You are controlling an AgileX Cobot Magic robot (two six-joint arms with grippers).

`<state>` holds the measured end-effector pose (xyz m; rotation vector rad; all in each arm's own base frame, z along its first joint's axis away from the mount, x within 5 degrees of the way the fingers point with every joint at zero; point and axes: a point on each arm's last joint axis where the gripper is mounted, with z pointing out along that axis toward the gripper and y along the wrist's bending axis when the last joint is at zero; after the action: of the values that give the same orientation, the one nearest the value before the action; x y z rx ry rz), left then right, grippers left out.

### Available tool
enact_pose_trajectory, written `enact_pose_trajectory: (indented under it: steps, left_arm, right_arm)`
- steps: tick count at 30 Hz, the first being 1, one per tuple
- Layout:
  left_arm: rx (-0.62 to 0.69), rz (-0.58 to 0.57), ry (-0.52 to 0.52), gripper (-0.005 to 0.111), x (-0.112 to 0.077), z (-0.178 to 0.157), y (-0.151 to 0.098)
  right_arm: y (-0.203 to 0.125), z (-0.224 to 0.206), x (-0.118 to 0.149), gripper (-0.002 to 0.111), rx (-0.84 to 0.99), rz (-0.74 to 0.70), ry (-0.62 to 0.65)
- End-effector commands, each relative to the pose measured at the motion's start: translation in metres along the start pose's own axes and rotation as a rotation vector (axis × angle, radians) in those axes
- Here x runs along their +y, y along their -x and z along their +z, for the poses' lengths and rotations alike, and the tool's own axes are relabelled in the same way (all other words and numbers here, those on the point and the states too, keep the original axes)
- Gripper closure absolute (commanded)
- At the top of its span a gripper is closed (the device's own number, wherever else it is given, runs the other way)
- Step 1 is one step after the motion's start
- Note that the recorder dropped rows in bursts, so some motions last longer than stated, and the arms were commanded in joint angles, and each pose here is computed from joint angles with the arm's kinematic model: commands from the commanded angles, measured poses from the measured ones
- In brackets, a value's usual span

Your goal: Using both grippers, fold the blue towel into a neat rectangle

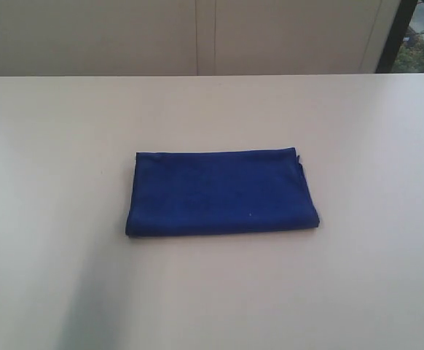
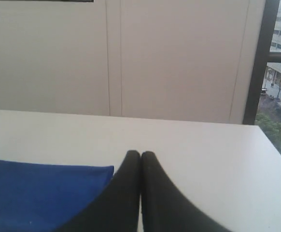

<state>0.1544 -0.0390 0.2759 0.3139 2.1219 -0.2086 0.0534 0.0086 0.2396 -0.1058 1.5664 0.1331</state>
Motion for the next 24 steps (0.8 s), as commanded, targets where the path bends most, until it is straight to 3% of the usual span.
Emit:
enact_pose_trajectory:
  steps: [1, 24]
  left_arm:
    - [0.0, -0.008, 0.0, 0.107, 0.0, -0.001, -0.002]
    - [0.0, -0.008, 0.0, 0.107, 0.0, -0.001, -0.002]
  right_arm:
    - [-0.017, 0.001, -0.001, 0.108, 0.036, -0.013, -0.006]
    - [-0.044, 0.004, -0.001, 0.108, 0.123, 0.011, -0.009]
